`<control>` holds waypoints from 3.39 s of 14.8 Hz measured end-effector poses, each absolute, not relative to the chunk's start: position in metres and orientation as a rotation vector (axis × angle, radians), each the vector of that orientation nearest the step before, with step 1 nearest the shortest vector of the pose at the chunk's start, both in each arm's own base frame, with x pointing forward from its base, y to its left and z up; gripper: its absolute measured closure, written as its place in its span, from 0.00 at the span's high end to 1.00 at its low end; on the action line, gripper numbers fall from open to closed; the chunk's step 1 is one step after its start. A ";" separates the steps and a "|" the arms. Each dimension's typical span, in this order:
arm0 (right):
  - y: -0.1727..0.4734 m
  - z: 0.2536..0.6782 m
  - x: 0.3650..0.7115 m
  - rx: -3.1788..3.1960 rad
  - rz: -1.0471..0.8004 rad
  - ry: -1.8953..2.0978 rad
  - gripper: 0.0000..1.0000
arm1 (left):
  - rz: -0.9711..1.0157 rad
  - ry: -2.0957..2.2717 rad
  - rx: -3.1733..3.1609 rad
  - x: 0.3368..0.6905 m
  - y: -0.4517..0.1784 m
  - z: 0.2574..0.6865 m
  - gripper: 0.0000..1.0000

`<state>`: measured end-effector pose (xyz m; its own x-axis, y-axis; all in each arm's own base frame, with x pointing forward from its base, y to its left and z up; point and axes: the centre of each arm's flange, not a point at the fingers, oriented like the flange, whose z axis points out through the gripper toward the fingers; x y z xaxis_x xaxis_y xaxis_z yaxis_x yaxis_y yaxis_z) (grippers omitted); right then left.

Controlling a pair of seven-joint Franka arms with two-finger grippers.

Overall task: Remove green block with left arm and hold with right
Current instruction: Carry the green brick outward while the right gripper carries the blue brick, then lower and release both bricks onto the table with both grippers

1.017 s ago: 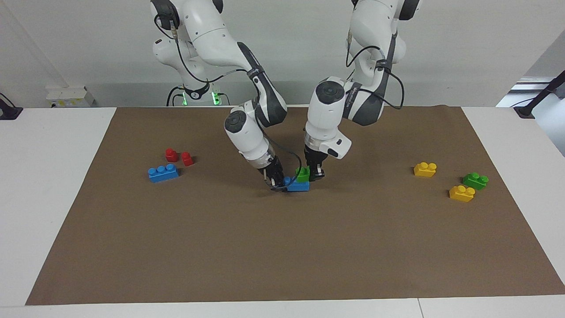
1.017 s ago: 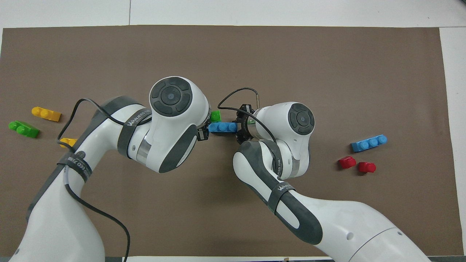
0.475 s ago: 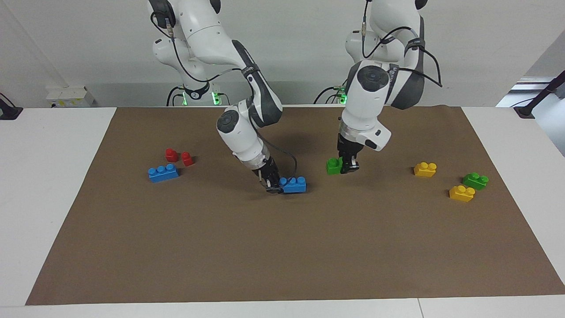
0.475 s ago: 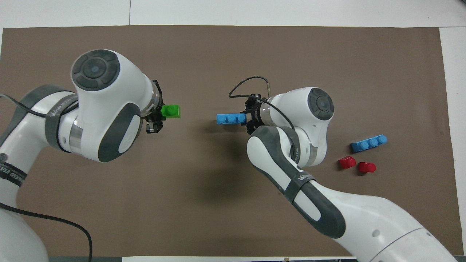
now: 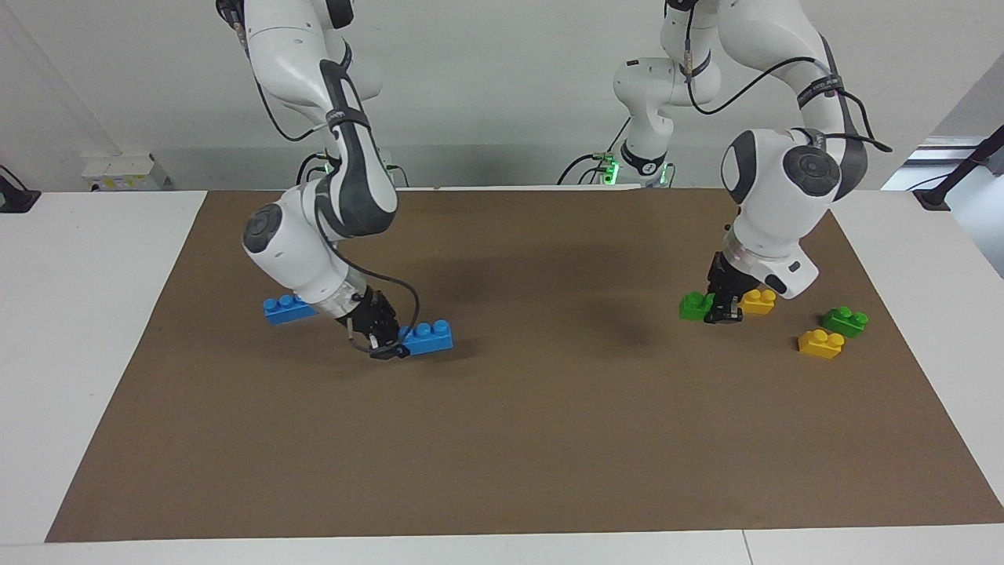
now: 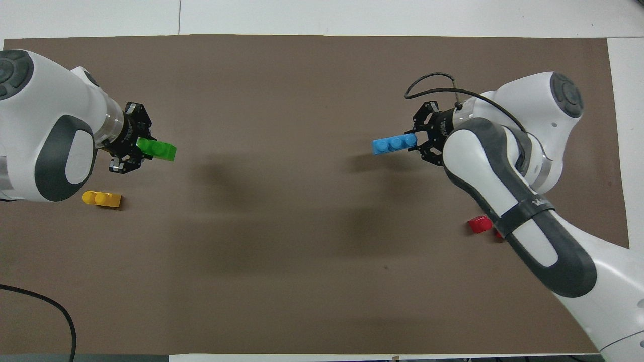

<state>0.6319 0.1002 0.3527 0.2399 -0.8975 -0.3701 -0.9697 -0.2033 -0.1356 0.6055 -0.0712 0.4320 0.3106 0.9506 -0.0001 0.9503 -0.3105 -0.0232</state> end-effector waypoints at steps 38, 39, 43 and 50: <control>0.023 0.451 0.605 -2.470 0.112 1.479 1.00 | -0.066 -1.111 -2.957 0.630 0.019 0.399 1.00; 0.023 0.459 0.607 -2.481 0.100 1.469 1.00 | -0.050 -1.047 -2.971 0.629 0.012 0.412 1.00; 0.024 0.464 0.607 -2.491 0.106 1.462 1.00 | -0.046 -0.843 -2.993 0.622 -0.016 0.455 1.00; 0.041 0.526 0.614 -2.863 -0.114 0.885 1.00 | 0.027 -0.482 -3.046 0.592 -0.029 0.530 1.00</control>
